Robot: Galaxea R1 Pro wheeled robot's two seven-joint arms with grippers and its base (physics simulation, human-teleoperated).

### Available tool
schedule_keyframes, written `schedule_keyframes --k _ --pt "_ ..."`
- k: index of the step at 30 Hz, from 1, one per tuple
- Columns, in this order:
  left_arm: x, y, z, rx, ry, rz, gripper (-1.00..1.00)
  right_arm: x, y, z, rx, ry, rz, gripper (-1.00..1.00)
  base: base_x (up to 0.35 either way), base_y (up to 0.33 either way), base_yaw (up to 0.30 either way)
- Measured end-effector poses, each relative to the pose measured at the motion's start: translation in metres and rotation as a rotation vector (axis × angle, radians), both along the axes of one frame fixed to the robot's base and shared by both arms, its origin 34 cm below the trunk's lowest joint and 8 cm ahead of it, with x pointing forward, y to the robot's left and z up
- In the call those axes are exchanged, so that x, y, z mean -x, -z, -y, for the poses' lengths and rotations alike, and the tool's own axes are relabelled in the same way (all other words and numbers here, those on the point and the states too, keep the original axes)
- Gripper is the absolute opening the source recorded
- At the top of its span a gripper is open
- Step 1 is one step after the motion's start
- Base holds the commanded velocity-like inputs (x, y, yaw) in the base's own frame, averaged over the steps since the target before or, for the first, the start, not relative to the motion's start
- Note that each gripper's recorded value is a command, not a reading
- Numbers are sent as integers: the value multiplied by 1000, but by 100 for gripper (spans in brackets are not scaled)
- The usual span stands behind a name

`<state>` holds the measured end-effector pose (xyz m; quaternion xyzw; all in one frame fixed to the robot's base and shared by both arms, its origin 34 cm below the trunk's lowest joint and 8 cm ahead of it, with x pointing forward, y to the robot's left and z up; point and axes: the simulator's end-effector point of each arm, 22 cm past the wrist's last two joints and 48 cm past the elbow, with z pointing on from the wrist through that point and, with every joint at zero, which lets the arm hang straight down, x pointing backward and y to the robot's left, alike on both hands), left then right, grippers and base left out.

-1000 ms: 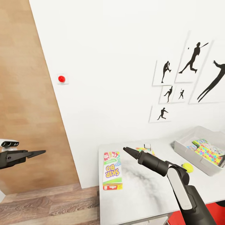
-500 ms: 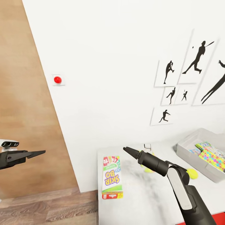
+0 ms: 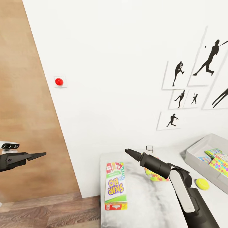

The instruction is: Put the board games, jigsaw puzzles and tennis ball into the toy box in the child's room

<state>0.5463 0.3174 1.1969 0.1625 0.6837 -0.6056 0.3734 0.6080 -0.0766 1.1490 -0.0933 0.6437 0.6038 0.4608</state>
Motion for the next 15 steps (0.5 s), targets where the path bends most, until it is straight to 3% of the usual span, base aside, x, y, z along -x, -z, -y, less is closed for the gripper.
schedule_keyframes --k 15 --pt "0 0 0 1 0 0 100 -1 1 -1 3 1 -3 100 4 0 2"
